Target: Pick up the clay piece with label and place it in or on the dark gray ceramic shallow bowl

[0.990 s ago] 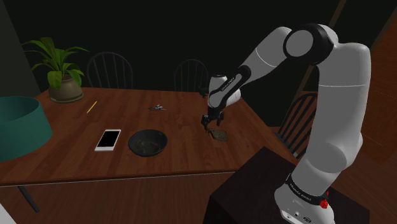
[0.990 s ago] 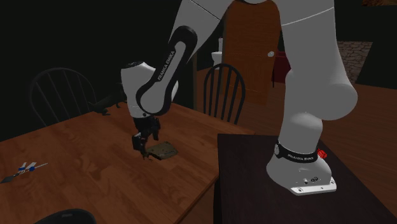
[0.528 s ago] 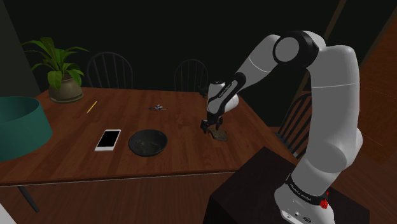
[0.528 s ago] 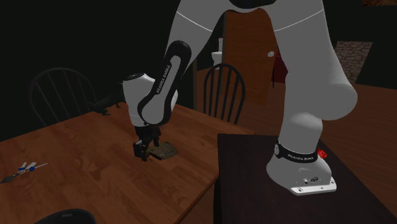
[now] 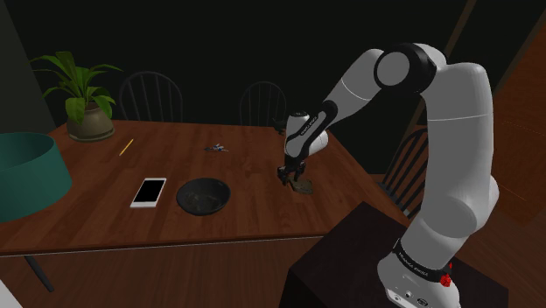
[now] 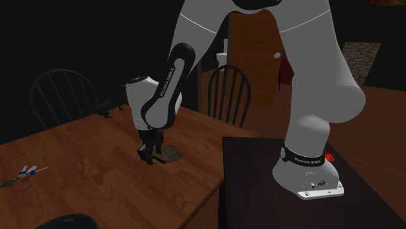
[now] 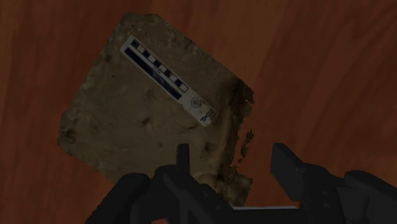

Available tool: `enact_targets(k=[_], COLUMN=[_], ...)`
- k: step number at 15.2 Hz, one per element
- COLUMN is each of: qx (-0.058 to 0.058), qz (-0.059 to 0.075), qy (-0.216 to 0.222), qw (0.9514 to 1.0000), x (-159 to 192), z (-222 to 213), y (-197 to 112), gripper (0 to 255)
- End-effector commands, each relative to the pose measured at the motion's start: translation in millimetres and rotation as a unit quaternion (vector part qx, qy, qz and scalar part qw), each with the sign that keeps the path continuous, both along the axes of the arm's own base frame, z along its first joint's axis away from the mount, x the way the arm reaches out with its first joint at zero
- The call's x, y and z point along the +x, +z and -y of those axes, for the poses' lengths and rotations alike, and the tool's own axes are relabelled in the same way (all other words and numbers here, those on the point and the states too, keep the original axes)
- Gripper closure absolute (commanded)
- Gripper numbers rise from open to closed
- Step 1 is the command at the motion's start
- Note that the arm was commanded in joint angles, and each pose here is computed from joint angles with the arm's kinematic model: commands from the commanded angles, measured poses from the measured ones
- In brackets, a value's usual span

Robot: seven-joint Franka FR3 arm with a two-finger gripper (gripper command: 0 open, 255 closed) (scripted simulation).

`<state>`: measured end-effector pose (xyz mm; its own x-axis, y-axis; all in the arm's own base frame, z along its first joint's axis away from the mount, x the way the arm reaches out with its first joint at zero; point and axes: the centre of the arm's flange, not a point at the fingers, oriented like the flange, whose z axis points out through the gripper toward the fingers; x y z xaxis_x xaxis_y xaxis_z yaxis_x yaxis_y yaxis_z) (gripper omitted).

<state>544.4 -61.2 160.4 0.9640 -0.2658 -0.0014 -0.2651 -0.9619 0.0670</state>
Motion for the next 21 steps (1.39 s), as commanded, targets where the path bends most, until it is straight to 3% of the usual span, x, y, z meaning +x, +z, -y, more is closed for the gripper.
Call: enact_targets(k=[1, 9, 21], qx=[0.0, 0.0, 0.0], qz=[0.0, 0.0, 0.0], qy=[0.0, 0.0, 0.0], qw=[1.0, 1.0, 1.0], x=[0.0, 0.0, 0.0], z=[0.0, 0.0, 0.0], y=[0.0, -0.1, 63.3], gripper=[255, 255, 255])
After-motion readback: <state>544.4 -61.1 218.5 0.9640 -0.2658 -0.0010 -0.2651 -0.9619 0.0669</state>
